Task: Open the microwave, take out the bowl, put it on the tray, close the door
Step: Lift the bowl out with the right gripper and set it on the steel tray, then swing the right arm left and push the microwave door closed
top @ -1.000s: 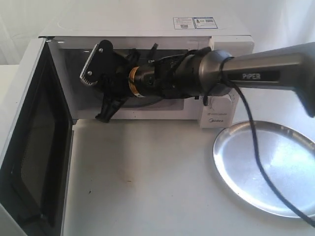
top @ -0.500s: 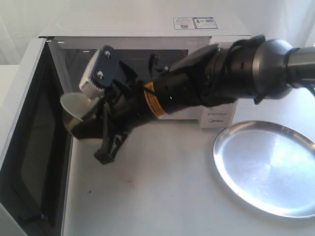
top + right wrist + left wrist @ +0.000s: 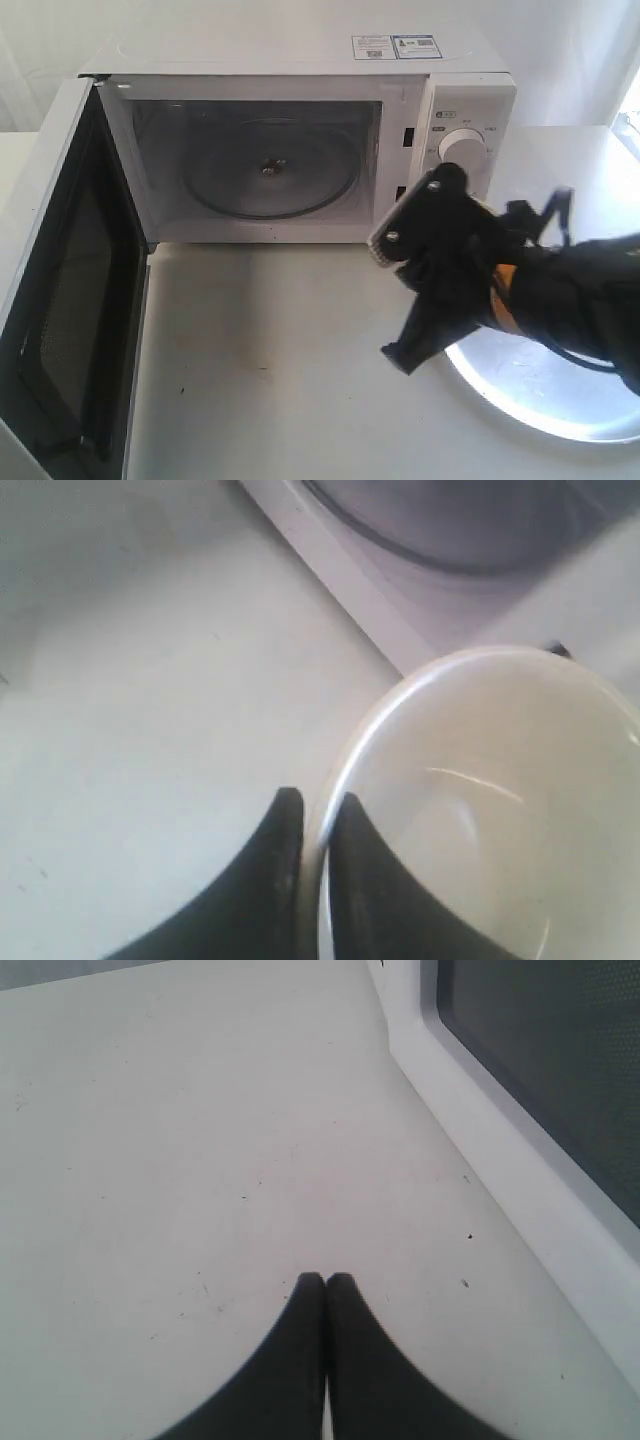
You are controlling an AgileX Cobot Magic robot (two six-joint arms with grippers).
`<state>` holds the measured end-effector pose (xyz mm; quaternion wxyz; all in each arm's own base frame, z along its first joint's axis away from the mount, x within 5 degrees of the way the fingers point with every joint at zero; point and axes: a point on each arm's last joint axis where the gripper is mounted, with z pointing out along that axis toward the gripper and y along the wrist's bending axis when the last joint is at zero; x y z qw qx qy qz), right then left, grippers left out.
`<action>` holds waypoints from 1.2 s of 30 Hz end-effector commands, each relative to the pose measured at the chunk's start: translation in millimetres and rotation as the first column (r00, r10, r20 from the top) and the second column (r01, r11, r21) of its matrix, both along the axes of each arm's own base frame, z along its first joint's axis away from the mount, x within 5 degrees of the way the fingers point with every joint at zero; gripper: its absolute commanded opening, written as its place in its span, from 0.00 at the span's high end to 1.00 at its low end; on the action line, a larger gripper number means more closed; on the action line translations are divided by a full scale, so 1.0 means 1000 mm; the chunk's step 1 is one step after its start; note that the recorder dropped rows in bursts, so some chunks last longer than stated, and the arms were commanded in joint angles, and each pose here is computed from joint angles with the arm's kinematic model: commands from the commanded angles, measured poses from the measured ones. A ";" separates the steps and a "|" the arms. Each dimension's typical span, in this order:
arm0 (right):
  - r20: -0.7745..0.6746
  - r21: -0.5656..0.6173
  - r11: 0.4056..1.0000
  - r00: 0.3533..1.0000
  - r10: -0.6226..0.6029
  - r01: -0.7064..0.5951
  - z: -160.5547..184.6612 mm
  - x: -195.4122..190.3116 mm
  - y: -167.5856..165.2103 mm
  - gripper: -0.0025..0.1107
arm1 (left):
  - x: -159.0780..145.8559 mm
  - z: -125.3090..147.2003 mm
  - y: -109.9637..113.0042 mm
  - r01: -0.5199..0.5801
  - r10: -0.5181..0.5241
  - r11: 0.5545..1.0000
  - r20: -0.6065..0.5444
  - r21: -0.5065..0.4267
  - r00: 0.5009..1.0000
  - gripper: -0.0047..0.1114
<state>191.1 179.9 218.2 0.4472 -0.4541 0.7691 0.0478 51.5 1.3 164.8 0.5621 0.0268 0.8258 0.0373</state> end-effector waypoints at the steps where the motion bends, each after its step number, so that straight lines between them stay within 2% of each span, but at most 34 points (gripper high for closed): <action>1: 0.039 -0.101 0.926 0.931 -0.362 0.364 -0.017 -0.006 -0.049 0.98 | 0.000 0.000 0.000 0.001 -0.001 1.000 -0.001 -0.011 1.000 0.96; 6: 0.021 -0.222 0.902 0.927 -0.375 0.370 -0.043 -0.007 -0.054 0.98 | 0.000 0.000 0.000 0.001 -0.001 1.000 -0.001 -0.011 1.000 0.96; 8: 0.030 -0.270 0.906 0.943 -0.331 0.326 -0.051 -0.004 -0.051 0.98 | 0.000 0.000 0.000 0.001 -0.001 1.000 -0.001 -0.011 1.000 0.96; 10: 0.052 -0.317 0.912 0.965 -0.258 0.261 -0.058 -0.002 -0.046 0.94 | 0.000 0.000 0.000 0.001 -0.001 1.000 -0.001 -0.011 1.000 0.96; 13: 0.069 -0.323 0.914 0.970 -0.235 0.244 -0.063 0.003 -0.042 0.84 | 0.000 0.000 0.000 0.001 -0.001 1.000 -0.001 -0.011 1.000 0.96; 20: 0.123 -0.231 0.905 0.933 -0.337 0.358 -0.049 0.017 -0.035 0.60 | 0.000 0.000 0.000 0.001 -0.001 1.000 -0.001 -0.011 1.000 0.96; 22: 0.136 -0.189 0.913 0.930 -0.341 0.362 -0.039 0.021 -0.031 0.59 | 0.000 0.000 0.000 0.001 -0.001 1.000 -0.001 -0.011 1.000 0.96; 26: 0.140 -0.053 0.948 0.942 -0.304 0.314 -0.006 0.029 -0.013 0.62 | 0.000 0.000 0.000 0.001 -0.001 1.000 -0.001 -0.011 1.000 0.96; 29: 0.094 0.088 0.984 0.982 -0.164 0.156 0.026 0.030 0.016 0.72 | 0.000 0.000 0.000 0.001 -0.001 1.000 -0.001 -0.011 1.000 0.96; 31: 0.082 0.157 0.984 0.994 0.077 -0.089 0.051 0.023 0.044 0.82 | 0.000 0.000 0.000 0.001 -0.001 1.000 -0.001 -0.011 1.000 0.96; 33: 0.159 0.159 0.913 0.923 0.351 -0.375 0.078 0.013 0.075 0.95 | 0.000 0.000 0.000 0.001 -0.001 1.000 -0.001 -0.011 1.000 0.96; 36: 0.298 0.121 0.825 0.813 0.500 -0.551 0.111 0.008 0.113 0.98 | 0.000 0.000 0.000 0.001 -0.001 1.000 -0.001 -0.011 1.000 0.96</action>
